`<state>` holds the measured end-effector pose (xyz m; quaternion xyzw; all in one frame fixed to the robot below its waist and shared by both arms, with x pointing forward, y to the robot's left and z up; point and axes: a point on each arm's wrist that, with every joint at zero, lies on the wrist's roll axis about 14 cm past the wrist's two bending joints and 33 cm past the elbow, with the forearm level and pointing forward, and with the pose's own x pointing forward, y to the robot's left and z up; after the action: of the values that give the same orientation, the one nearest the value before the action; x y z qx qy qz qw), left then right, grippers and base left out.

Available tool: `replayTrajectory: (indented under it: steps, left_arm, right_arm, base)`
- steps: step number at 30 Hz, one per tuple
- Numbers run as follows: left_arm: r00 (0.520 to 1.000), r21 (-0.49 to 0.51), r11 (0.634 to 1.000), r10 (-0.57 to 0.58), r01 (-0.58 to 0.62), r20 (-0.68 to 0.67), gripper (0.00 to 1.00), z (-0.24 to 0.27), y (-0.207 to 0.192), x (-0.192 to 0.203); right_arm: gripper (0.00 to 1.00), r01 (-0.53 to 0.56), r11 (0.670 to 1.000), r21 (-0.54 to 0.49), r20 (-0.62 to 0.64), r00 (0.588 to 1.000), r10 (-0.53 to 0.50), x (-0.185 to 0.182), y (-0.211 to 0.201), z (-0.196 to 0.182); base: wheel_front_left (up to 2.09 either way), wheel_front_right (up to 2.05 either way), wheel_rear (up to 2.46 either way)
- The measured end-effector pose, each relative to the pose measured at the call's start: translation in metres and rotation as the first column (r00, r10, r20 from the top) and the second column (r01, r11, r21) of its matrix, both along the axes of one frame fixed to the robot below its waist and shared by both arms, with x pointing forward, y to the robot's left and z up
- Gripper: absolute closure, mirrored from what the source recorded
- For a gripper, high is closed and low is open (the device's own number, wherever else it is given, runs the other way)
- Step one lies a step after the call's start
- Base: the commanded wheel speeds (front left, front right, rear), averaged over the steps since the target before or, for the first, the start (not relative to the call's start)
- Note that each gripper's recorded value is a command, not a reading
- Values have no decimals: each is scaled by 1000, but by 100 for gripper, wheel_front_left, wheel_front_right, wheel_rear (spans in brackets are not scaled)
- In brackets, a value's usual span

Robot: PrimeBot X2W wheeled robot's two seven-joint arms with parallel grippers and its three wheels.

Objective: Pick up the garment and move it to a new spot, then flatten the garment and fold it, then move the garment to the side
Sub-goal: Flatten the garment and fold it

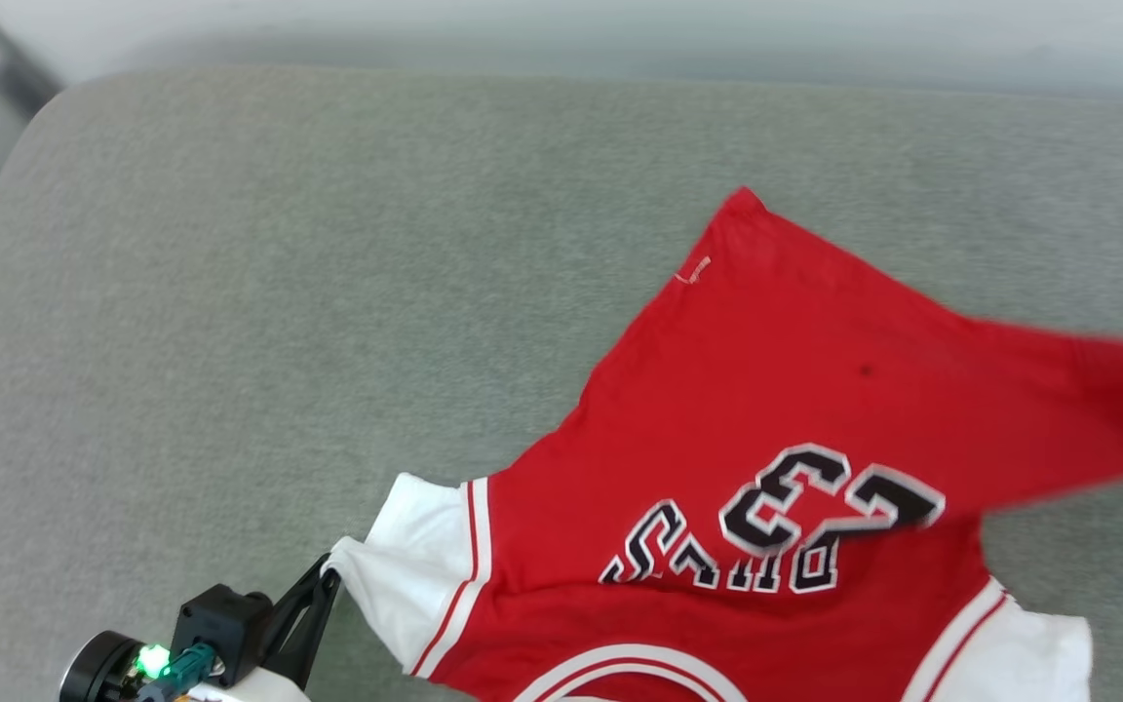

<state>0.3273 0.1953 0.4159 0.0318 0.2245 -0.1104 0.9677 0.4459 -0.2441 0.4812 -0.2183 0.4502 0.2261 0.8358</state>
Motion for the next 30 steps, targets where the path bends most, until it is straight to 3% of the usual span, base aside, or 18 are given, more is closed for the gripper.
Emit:
replayTrajectory:
  steps: [2,3,12,15,18,20,21,22,27,30]
  left_arm:
    - [1000,-1,1000,-16,16,6,100,2,-4,1]
    - [999,-9,999,-43,43,20,100,6,-11,5]
    - [995,-15,995,-93,94,29,100,7,-25,12]
    - [994,-15,995,-102,103,32,100,8,-26,13]
    - [994,-14,994,-107,107,30,100,8,-27,13]
    - [994,-13,994,-109,109,28,100,8,-28,12]
    - [994,-13,994,-110,110,30,100,9,-28,12]
    - [993,-14,994,-110,111,31,100,9,-29,11]
    - [994,-18,994,-104,104,35,100,11,-29,7]
    - [995,-17,995,-99,100,32,100,10,-28,6]
  right_arm:
    - [100,27,1000,-4,-50,998,-28,-28,-15,-12]
    - [100,76,997,4,-142,987,-75,-76,-33,-37]
    - [100,226,972,58,-387,903,-187,-196,-43,-106]
    - [100,242,968,62,-431,882,-193,-220,-39,-117]
    - [100,260,962,78,-390,896,-210,-212,-41,-114]
    - [58,268,959,89,-349,910,-222,-200,-43,-107]
    - [15,266,959,94,-327,918,-223,-193,-44,-103]
    - [0,264,959,101,-296,928,-224,-184,-45,-96]
    - [0,191,969,157,-10,981,-192,-99,-46,-27]
    - [0,132,981,146,89,985,-145,-67,-40,5]
  base:
    - [0,0,0]
    - [0,0,0]
    - [0,0,0]
    - [0,0,0]
    - [0,0,0]
    - [0,0,0]
    - [0,0,0]
    - [0,0,0]
    - [0,0,0]
    - [0,0,0]
